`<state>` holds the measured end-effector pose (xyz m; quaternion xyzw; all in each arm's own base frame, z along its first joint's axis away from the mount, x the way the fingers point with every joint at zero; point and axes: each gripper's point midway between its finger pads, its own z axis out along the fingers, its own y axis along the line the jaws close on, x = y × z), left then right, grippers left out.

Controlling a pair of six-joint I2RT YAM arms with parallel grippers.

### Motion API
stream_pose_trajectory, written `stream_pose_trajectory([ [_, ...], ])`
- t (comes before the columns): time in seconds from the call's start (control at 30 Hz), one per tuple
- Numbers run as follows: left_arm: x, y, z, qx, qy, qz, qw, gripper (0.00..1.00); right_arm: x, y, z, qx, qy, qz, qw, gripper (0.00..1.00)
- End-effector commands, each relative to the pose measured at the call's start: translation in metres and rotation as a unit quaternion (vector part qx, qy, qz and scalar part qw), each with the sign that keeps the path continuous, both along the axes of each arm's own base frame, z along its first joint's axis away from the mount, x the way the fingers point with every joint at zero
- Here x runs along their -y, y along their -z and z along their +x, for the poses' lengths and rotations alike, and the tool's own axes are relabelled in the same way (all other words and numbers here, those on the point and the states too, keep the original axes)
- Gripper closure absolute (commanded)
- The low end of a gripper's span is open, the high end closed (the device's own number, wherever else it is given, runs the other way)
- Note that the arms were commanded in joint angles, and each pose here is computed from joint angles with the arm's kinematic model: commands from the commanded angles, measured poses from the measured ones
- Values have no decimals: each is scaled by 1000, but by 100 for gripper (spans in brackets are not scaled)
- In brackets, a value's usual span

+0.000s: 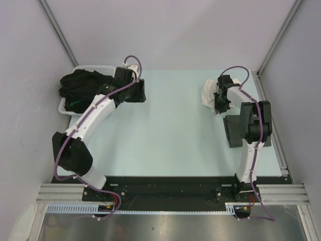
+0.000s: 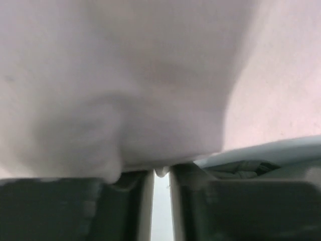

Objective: Fold and stack the t-shirts
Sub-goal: Move the tshirt to the center of the board

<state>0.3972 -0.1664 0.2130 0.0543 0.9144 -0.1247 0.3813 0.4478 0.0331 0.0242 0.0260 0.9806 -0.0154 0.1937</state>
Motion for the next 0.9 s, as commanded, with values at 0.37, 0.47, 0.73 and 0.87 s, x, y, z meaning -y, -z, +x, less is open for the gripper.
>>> stream_pose_trajectory([
  [0.37,2,5,-5,-3,-11,-14,1000,37,-222,-217,31,184,-203,180,945,100],
  [0.47,-9,2,-1,4,-36,7,999,37,-275,-298,21,251,-248,236,905,100],
  [0.73,-33,-12,-7,33,-74,38,996,36,-259,-407,6,351,-225,341,843,100],
  [0.87,-32,-11,-11,36,-76,28,996,36,-227,-417,11,365,-205,337,843,100],
])
